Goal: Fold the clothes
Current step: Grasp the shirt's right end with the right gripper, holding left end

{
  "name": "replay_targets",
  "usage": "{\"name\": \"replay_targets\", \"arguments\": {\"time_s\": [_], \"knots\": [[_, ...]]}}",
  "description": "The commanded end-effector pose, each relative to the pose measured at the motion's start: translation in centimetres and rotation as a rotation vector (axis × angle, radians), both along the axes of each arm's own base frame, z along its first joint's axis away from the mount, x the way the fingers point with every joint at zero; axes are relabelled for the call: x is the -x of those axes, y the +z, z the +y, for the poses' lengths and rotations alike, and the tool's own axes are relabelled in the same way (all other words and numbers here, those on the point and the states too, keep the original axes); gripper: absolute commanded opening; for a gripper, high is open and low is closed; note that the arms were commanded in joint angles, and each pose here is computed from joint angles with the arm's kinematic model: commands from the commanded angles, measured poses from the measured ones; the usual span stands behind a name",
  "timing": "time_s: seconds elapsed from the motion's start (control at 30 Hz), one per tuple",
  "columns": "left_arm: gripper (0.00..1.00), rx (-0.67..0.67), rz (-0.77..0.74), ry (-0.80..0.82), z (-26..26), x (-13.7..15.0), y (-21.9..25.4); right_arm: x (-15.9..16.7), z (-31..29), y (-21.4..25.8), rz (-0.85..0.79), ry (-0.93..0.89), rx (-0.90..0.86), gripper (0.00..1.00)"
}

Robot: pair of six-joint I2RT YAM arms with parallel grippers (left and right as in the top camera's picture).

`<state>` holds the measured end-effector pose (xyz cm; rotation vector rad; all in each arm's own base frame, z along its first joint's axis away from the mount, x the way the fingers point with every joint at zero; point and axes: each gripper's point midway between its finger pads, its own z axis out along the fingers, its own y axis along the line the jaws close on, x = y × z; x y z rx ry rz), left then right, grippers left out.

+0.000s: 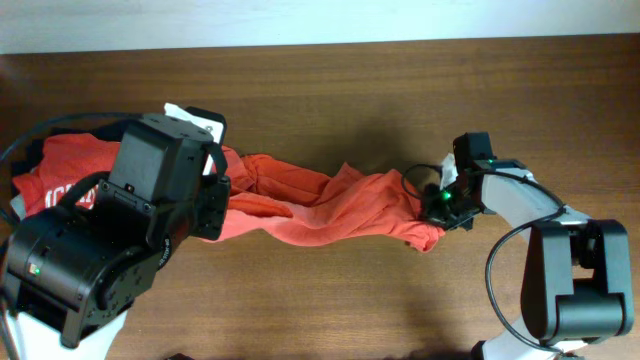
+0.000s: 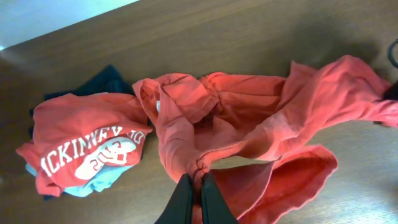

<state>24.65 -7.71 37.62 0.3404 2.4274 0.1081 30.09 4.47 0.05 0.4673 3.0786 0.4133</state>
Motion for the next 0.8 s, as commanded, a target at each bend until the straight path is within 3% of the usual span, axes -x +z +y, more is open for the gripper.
{"name": "replay_targets", "arguments": {"time_s": [0.0,0.17,0.23,0.27,0.3,0.47,0.53,0.57,0.77], "knots": [[0.00,-0.021,-0.025,0.019,0.8,0.2,0.6,2.1,-5.0,-0.6,0.092,-0.132,0.296,0.14],[0.00,-0.041,-0.027,0.032,1.3,0.2,0.6,3.3,-6.8,-0.3,0.139,-0.229,0.407,0.21],[0.00,-0.047,-0.021,0.034,1.4,0.4,0.5,3.5,-6.8,-0.3,0.147,-0.248,0.409,0.31],[0.00,-0.050,-0.016,0.034,1.4,0.5,0.4,3.5,-6.8,-0.3,0.147,-0.265,0.407,0.42],[0.00,-0.052,-0.013,0.034,1.5,0.5,0.4,3.3,-6.5,-0.3,0.141,-0.267,0.392,0.46],[0.01,-0.056,-0.007,0.034,1.6,0.6,0.3,-1.4,-1.7,1.8,-0.112,0.015,0.110,0.62],[0.01,-0.056,-0.007,0.034,1.6,0.6,0.3,-3.1,-0.1,3.4,-0.221,0.078,0.025,0.79],[0.01,-0.055,-0.008,0.034,1.5,0.6,0.3,-3.9,0.3,4.1,-0.267,0.089,0.002,0.83],[0.01,-0.051,-0.014,0.034,1.5,0.5,0.4,-7.3,1.5,4.5,-0.402,0.105,-0.061,0.84]]}}
